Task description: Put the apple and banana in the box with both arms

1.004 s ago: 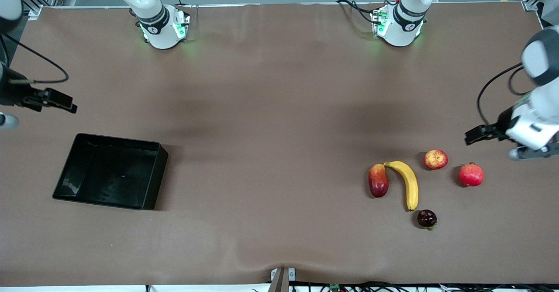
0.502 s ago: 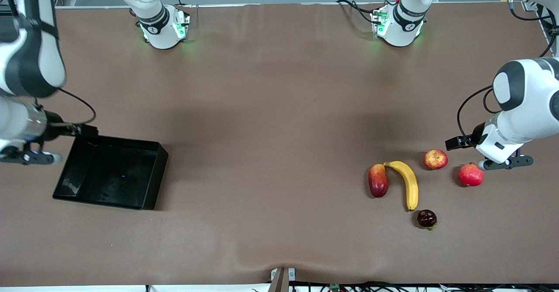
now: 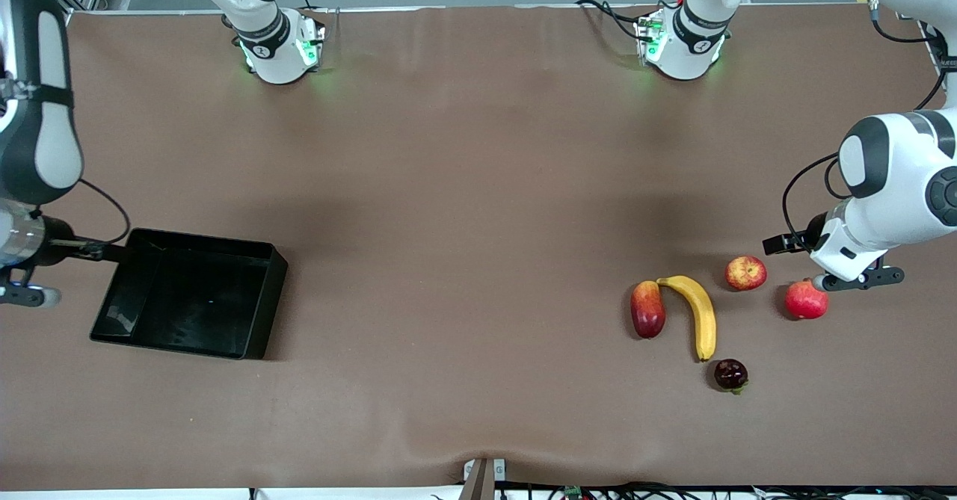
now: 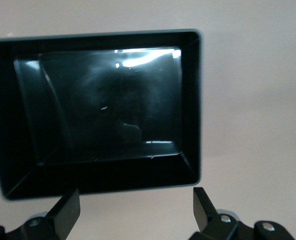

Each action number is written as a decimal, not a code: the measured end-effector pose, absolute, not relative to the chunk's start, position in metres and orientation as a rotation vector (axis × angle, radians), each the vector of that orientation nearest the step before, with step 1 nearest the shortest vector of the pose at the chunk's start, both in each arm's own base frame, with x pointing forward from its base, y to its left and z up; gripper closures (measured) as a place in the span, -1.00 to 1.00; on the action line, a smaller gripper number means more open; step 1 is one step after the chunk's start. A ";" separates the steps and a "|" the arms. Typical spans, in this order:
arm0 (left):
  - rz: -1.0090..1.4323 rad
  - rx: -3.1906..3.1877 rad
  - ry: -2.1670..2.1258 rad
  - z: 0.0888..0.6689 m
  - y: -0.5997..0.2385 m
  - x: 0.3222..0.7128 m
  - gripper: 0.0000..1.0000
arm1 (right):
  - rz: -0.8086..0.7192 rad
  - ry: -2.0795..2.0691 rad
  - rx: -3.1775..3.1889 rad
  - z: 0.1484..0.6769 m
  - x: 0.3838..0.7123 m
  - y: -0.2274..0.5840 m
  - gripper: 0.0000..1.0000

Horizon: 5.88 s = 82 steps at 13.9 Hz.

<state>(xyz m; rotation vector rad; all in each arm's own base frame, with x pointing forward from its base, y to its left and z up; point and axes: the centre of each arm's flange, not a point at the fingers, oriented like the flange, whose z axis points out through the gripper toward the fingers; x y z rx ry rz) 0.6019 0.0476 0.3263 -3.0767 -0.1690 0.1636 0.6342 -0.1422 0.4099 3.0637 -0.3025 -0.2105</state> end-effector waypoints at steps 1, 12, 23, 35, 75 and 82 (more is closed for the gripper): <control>0.155 -3.078 -0.169 0.319 0.048 0.601 -1.00 | -0.223 -0.318 3.064 0.403 0.633 -0.154 -1.00; 0.127 -3.102 -0.178 0.265 0.046 0.608 -1.00 | -0.333 -0.121 3.105 0.280 0.633 -0.208 -1.00; 0.077 -3.138 -0.224 0.234 0.040 0.614 -1.00 | -0.169 -0.205 3.188 0.213 0.636 -0.236 -0.82; 0.074 -3.144 -0.229 0.213 0.039 0.614 -1.00 | -0.211 -0.218 3.205 0.212 0.633 -0.237 0.95; 0.285 -3.159 -0.818 0.362 -0.303 0.587 -0.49 | -0.162 -0.216 3.263 0.255 0.549 0.430 -0.59; 0.255 -3.004 -0.876 0.261 -0.381 0.549 -0.49 | -0.032 -0.347 3.295 0.341 0.603 0.348 -1.00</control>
